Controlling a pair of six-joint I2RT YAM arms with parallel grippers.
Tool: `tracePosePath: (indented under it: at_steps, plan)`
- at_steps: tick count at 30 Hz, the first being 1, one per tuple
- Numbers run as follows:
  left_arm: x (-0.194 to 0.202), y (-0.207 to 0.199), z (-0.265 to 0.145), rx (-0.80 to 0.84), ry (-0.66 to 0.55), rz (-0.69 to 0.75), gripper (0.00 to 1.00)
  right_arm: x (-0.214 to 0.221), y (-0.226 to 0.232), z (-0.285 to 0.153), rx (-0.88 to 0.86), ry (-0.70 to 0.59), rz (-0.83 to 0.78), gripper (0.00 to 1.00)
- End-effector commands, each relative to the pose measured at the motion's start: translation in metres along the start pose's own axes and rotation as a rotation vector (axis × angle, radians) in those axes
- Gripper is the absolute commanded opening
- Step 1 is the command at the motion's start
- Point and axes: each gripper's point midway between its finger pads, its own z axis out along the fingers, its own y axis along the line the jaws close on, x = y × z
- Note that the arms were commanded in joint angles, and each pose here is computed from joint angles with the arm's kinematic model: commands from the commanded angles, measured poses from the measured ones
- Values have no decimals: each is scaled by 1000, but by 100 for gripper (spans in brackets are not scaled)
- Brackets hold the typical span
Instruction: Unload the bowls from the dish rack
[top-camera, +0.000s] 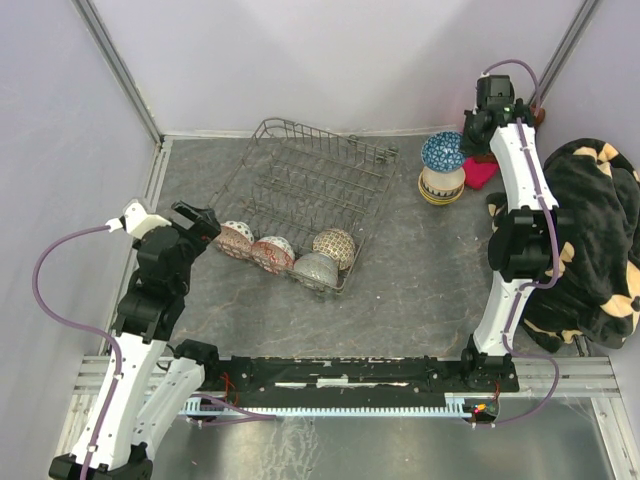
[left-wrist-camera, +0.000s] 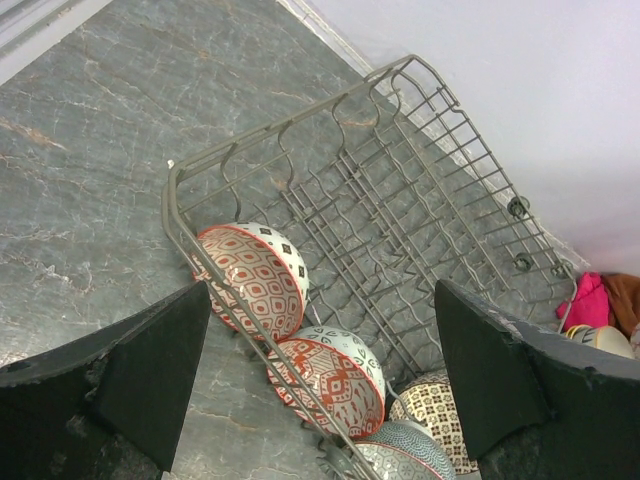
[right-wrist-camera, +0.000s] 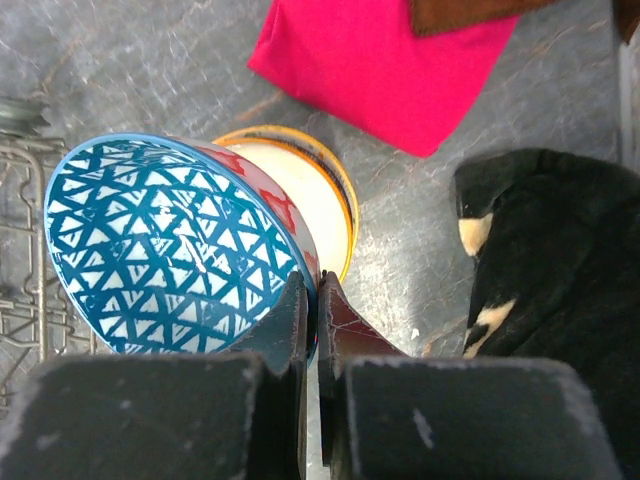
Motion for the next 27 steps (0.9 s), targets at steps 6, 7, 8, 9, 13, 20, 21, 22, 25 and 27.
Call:
tracePosePath:
  at_steps: [6, 7, 8, 9, 13, 20, 21, 22, 25, 27]
  plan:
    - [-17, -17, -2, 58, -48, -36, 99, 8, 0, 11, -36, 7, 37, 1]
    - [-17, -17, -3, 58, -47, -36, 99, 11, -1, 13, -34, 12, 38, 1]
    - [-17, -17, -3, 58, -49, -36, 99, 12, -1, 15, -32, 15, 39, 1]
    - [-17, -17, -3, 58, -49, -36, 99, 14, -2, 17, -30, 20, 39, 1]
    - [-18, -16, -3, 55, -51, -37, 99, 20, -5, 25, -22, 40, 42, 1]
    - [-18, -15, -4, 52, -53, -36, 99, 28, -10, 37, -20, 63, 64, 1]
    - [-18, -15, -3, 50, -52, -37, 99, 27, -11, 38, -19, 62, 70, 1]
    - [-17, -15, -3, 50, -53, -38, 99, 28, -12, 39, -18, 64, 73, 1]
    - [-17, -14, -3, 48, -52, -40, 99, 30, -13, 43, -19, 71, 86, 1]
    - [-17, -13, -4, 47, -53, -41, 99, 32, -14, 45, -17, 77, 94, 1]
